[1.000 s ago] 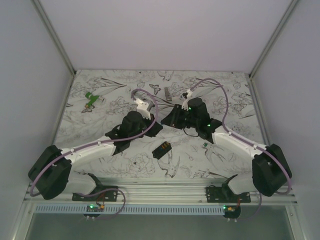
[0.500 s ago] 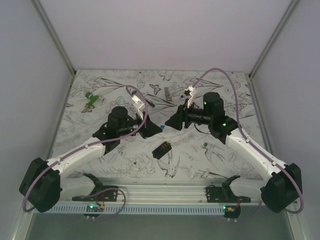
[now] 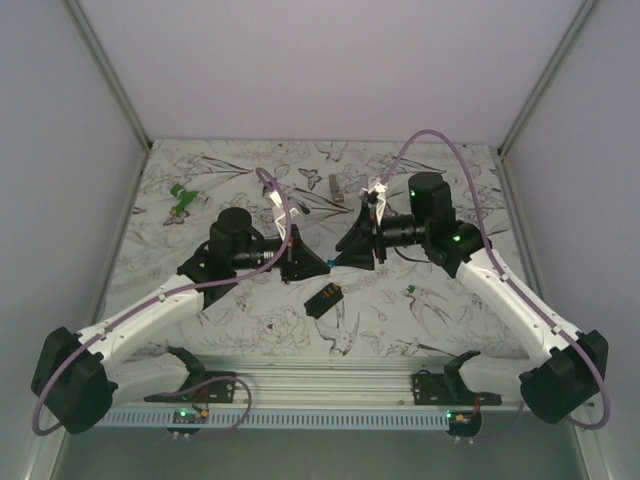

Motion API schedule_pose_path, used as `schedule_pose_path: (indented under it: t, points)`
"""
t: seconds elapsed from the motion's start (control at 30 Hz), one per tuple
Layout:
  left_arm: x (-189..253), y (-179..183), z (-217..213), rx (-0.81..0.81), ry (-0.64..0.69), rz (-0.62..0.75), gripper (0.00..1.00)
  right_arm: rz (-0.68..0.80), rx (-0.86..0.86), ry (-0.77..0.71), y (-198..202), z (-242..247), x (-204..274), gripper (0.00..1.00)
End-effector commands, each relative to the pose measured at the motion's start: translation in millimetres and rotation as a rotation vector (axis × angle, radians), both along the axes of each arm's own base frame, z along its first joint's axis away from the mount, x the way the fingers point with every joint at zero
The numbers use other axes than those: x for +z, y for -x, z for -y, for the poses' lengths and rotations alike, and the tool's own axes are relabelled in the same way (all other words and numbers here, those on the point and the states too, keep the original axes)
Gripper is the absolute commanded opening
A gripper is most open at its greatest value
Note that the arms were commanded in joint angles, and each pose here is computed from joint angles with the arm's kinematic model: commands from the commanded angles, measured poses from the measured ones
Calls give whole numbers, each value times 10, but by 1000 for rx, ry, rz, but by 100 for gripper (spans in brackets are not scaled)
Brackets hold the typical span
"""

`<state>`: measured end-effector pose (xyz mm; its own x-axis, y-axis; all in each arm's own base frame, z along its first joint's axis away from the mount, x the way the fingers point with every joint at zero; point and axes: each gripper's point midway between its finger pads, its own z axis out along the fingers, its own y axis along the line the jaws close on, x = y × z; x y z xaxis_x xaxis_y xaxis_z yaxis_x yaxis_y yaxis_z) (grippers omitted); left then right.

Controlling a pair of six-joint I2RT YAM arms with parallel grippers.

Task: Snap on the fuse box
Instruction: Pick up the fuse from the center of the board.

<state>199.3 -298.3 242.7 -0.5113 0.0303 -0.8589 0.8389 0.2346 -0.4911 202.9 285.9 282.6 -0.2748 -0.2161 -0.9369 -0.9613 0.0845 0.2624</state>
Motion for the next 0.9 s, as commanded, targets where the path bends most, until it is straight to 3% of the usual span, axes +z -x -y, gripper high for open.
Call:
schedule_pose_path:
  t: [0.0,0.43,0.6,0.87]
  points:
    - [186,122,54,-78,24,60,0,3,68,-4,77,3,44,48]
    - [257,178,108,-102,22,83,0,-8,95,12,87,-16,-2,36]
    - [254,171,124,-102,18,81,0,-7,108,7,104,-17,4,25]
    - [241,125,136,-79,10,73,0,-3,137,8,159,-30,-21,16]
